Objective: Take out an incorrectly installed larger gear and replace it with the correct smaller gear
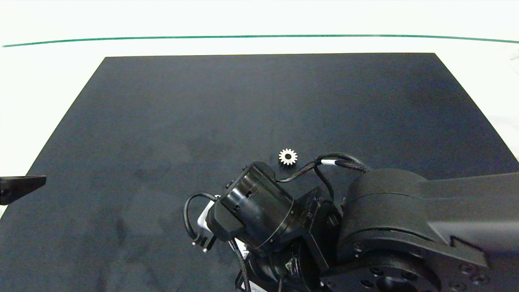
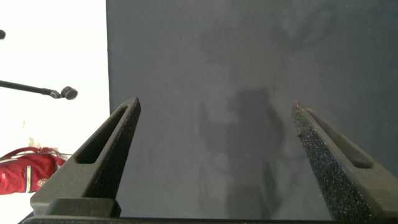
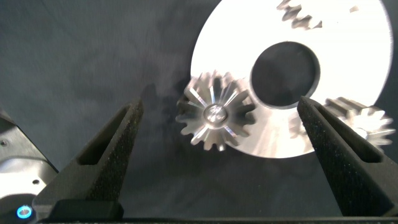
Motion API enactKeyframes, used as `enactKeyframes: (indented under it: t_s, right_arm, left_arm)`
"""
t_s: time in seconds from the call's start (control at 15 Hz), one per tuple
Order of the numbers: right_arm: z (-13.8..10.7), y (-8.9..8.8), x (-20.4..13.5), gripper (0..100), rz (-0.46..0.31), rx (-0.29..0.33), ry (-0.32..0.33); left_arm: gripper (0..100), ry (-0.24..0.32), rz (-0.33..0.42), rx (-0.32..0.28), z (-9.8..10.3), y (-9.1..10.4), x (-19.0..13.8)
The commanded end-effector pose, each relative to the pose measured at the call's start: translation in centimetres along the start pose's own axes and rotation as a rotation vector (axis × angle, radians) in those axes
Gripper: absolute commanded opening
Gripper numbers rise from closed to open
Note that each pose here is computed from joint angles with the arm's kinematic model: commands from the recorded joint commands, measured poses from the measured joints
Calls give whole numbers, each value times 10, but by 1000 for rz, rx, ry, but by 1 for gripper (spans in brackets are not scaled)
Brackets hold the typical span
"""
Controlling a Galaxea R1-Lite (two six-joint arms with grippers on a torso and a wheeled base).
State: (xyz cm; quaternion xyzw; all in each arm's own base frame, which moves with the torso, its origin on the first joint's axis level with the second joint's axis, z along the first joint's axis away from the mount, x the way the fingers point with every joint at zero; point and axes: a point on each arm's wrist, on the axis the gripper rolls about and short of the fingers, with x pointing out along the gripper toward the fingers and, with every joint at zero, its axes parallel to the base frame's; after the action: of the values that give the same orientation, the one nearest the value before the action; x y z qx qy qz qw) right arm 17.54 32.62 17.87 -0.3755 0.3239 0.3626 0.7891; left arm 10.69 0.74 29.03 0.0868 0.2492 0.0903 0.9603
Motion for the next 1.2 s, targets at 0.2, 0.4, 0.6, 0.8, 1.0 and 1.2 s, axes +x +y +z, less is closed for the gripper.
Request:
enactKeyframes:
  t_s: [0.2,0.4,0.6,0.8,1.0,1.2]
  right_arm:
    - [-2,1,5,100,1,-7,25]
    - [-2,2,9,100,2,-5,33]
    - [-2,3,9,95,3,-7,33]
    - [-3,3,12,89,3,-9,40]
    - [-3,3,12,83,2,-12,44]
    - [-4,3,15,77,-17,-15,54]
  left_arm:
    - [100,5,3,8,0,0,0]
    - [100,5,3,8,-1,0,0]
    - [100,5,3,8,-1,0,0]
    - [100,6,2,9,-1,0,0]
    - [100,3,3,9,0,0,0]
    - [100,5,3,8,-1,0,0]
